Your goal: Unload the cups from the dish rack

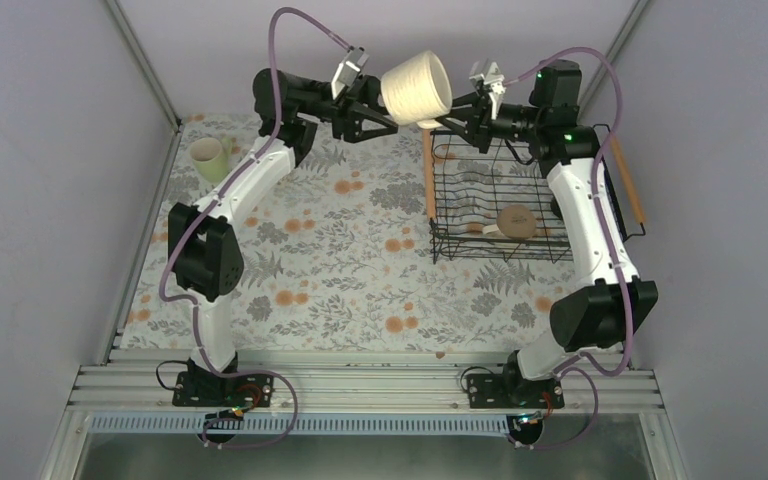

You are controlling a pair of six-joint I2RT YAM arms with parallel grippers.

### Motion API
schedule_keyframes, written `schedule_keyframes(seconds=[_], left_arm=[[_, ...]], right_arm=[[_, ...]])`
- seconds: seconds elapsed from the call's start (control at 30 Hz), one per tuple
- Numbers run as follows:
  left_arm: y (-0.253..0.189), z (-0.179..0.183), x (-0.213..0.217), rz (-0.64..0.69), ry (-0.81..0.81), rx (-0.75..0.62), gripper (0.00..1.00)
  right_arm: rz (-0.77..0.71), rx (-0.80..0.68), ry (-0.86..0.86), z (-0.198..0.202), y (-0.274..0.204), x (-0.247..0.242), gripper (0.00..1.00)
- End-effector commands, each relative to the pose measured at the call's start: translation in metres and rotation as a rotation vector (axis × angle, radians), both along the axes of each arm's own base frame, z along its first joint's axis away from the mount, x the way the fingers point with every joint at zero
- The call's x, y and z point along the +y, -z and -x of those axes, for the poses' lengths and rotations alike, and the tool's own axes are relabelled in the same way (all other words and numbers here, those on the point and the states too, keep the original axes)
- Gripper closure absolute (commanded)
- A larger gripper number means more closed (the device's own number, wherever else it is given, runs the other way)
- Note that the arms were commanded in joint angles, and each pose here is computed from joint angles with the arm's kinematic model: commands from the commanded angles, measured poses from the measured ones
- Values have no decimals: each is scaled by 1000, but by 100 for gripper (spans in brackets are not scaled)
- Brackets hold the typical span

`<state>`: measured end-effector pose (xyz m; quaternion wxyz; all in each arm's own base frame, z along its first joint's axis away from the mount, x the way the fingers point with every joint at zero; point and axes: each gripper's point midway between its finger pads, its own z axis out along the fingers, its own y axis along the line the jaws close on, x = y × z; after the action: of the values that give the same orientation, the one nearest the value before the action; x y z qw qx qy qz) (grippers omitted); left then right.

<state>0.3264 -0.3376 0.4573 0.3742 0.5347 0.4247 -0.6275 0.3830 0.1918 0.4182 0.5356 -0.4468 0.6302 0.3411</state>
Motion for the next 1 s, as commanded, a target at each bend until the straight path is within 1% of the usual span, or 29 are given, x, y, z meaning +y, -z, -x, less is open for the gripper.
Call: schedule_keyframes(seconds=[0.0, 0.07, 0.13, 0.27, 0.37, 0.47, 0.5, 0.57, 0.63, 0.7, 0.77, 0.8, 0.87, 0.9, 0.93, 0.97], left_arm=[[-12, 13, 3, 37, 18, -63, 53], [-10, 12, 3, 38, 19, -59, 69], [-9, 12, 3, 36, 22, -57, 73], [-8, 12, 2, 33, 23, -55, 90], [-8, 12, 3, 33, 24, -56, 97], [-9, 14, 4, 29, 28, -62, 97], [-8, 15, 4, 28, 30, -65, 98], [-9, 16, 4, 24, 32, -70, 98], [-9, 16, 5, 14, 35, -75, 98], [-8, 13, 5, 1, 35, -77, 98], [-7, 7, 8, 0, 18, -85, 98], [-9, 0, 9, 0, -7, -70, 98], [-14, -18, 13, 13, -92, -105, 98], [-15, -31, 13, 25, -182, -209, 98], [-14, -41, 11, -7, -264, -259, 98], [-9, -51, 11, -55, -338, -278, 97]], right_arm=[[-52, -77, -79, 7, -21, 14, 97], [-55, -78, -84, 6, -21, 16, 97], [-61, -82, -86, 7, -23, 18, 97], [-63, -88, -84, 7, -26, 20, 96], [-61, -84, -85, 6, -25, 21, 91], [-60, -81, -85, 7, -24, 22, 85], [-59, -78, -83, 7, -23, 22, 80], [-58, -70, -79, 6, -22, 21, 67], [-48, -62, -58, 3, -20, 20, 45], [-29, -54, -8, -4, -17, 16, 27], [6, -50, 50, -11, -12, 11, 4], [34, -59, 75, -14, -8, 8, 1], [93, -61, 137, -21, 1, 0, 0], [132, -65, 172, -25, 7, -5, 0], [167, -62, 202, -29, 13, -10, 0], [206, -62, 235, -32, 19, -15, 0]])
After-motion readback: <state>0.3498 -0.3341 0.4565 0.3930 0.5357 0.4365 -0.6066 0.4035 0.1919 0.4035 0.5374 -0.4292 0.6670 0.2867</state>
